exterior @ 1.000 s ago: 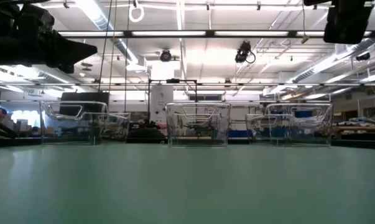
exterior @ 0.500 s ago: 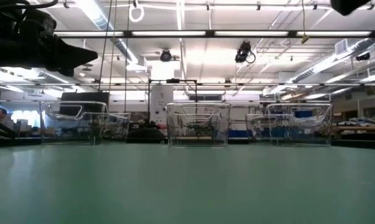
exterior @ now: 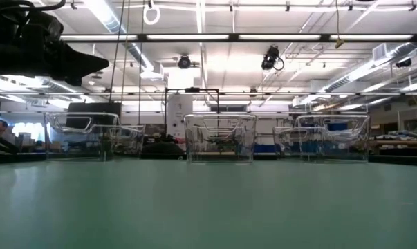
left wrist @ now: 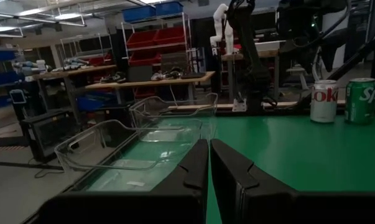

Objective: Sort soda cans
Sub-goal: Put the right white soda can into the right transparent bin

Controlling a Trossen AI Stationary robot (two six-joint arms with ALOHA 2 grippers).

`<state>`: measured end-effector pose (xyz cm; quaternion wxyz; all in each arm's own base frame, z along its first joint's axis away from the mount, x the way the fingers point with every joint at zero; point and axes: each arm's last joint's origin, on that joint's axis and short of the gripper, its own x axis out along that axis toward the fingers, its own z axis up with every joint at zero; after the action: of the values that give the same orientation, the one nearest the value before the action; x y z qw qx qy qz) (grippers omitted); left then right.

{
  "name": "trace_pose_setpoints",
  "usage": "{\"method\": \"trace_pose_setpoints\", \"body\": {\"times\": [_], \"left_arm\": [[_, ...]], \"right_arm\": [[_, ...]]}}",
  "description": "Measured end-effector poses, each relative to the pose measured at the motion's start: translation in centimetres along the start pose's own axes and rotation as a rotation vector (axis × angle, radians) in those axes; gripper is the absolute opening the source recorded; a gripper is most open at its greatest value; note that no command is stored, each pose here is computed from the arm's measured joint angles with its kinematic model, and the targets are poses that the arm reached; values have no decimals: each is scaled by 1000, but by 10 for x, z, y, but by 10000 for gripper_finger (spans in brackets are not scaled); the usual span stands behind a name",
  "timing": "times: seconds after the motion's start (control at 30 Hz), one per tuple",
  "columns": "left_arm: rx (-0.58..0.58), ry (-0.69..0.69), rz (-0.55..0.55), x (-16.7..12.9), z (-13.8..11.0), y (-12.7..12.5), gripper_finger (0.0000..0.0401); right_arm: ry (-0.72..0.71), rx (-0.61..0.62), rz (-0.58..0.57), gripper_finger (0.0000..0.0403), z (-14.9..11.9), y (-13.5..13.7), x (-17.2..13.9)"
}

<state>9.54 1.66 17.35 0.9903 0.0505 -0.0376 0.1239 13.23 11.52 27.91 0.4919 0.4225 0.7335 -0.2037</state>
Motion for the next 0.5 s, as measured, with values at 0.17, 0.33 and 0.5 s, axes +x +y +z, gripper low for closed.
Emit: {"method": "trace_pose_setpoints", "body": {"times": [0.17, 0.33, 0.5], "left_arm": [[0, 0, 0, 0, 0, 0, 26], [0, 0, 2, 0, 0, 0, 26], [0, -1, 4, 0, 0, 0, 26]], "right_arm": [[1, 3, -58, 288, -6, 4, 10], [-3, -16, -88, 297, -8, 14, 22], [-19, 2, -83, 332, -8, 23, 31]]}}
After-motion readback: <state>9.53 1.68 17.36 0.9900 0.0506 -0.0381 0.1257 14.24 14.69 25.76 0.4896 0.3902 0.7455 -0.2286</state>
